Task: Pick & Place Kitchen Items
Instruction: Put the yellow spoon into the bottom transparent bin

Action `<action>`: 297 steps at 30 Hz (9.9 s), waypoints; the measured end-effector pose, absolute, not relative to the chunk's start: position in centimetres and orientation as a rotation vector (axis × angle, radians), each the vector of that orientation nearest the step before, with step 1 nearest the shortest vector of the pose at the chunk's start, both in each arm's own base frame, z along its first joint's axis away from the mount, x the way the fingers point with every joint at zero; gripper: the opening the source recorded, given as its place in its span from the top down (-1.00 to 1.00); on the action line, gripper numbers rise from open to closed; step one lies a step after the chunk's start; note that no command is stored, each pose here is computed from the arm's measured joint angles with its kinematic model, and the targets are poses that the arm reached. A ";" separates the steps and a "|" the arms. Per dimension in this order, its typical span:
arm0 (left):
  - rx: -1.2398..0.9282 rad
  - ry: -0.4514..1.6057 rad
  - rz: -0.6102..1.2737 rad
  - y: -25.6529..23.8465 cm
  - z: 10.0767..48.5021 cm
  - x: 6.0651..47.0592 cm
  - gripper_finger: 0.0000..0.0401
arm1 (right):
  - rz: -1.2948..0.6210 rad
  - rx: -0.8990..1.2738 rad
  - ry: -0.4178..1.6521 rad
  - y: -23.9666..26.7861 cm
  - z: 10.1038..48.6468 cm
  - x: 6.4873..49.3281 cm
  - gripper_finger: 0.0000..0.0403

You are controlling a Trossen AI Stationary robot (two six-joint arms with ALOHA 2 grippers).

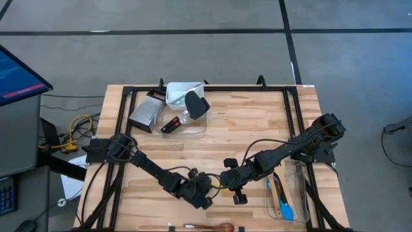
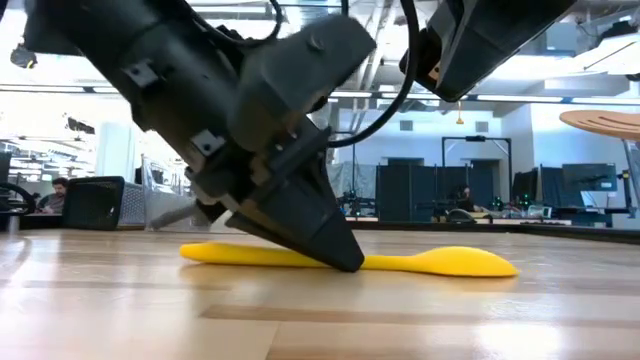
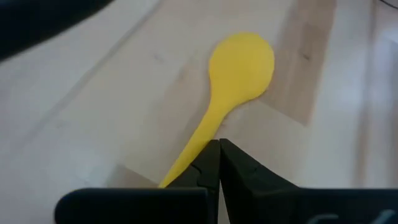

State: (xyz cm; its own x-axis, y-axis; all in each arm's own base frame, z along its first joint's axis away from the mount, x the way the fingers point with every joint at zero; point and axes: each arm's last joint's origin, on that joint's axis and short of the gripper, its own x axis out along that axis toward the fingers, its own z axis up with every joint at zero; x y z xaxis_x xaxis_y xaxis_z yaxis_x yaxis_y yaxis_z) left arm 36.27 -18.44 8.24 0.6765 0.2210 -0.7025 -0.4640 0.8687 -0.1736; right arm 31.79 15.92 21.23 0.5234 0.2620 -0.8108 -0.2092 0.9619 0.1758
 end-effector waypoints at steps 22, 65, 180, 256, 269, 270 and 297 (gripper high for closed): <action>-0.222 0.600 0.360 -14.8 15.5 36.3 0.99 | 0.269 0.020 1.062 15.5 21.0 31.1 1.00; -0.416 0.740 0.357 -12.3 12.7 26.7 0.99 | 0.159 0.133 0.876 5.3 17.4 30.5 1.00; -0.540 0.681 0.383 -11.5 10.7 27.3 0.99 | 0.127 0.118 0.849 5.1 17.5 30.7 1.00; -0.539 0.679 0.386 -11.5 10.1 27.3 0.99 | 0.115 0.093 1.193 8.3 16.3 37.7 0.10; -0.539 0.679 0.386 -11.5 10.1 27.3 0.99 | 0.138 0.183 1.213 10.5 16.3 37.6 0.05; -0.540 0.679 0.386 -11.5 10.1 27.3 0.99 | 0.121 0.171 1.206 10.5 16.0 37.9 0.04; -0.544 0.674 0.382 -11.5 10.1 27.3 0.99 | 0.073 0.131 1.265 9.7 13.1 38.4 0.86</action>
